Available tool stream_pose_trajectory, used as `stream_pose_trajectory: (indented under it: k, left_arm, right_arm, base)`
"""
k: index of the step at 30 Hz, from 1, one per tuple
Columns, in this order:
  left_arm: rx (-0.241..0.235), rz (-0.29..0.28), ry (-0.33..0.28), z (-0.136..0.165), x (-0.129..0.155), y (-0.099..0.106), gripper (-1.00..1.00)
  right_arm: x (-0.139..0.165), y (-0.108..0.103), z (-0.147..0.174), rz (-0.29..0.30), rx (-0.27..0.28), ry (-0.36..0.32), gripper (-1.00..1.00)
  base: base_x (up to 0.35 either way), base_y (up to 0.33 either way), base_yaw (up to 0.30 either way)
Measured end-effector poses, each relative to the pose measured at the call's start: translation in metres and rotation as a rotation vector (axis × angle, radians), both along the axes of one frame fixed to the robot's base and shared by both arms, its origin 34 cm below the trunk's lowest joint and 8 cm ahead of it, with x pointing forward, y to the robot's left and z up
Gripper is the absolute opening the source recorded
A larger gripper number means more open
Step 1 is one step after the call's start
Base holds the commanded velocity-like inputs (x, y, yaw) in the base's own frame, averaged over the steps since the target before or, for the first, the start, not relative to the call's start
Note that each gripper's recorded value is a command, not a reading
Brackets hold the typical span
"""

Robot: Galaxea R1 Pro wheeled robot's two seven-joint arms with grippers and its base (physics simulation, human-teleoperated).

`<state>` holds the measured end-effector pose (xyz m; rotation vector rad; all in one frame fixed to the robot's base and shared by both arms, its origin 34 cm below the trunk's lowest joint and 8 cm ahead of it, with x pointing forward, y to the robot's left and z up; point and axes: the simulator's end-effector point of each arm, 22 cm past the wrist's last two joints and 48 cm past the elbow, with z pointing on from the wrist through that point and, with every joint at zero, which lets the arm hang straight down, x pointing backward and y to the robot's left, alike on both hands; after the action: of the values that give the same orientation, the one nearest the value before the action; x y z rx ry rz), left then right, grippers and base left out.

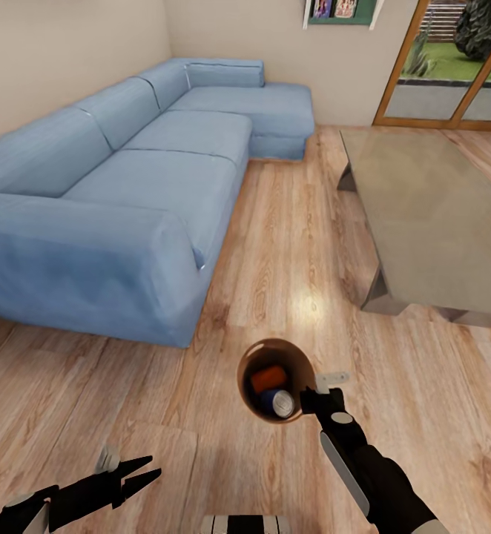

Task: Put the three can of soda from the living room inside the tash can in the kitchen.

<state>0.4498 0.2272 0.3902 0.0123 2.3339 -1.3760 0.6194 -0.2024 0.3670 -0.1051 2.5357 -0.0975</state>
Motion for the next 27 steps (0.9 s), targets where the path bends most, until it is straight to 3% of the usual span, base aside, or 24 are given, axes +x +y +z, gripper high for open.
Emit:
stream_pose_trajectory:
  k: [27]
  left_arm:
    - [0.0,0.0,0.02,-0.009,-0.005,0.0,1.0]
  right_arm:
    - [-0.006,0.0,-0.012,0.001,0.001,0.02,-1.0]
  base:
    - [0.0,0.0,0.0]
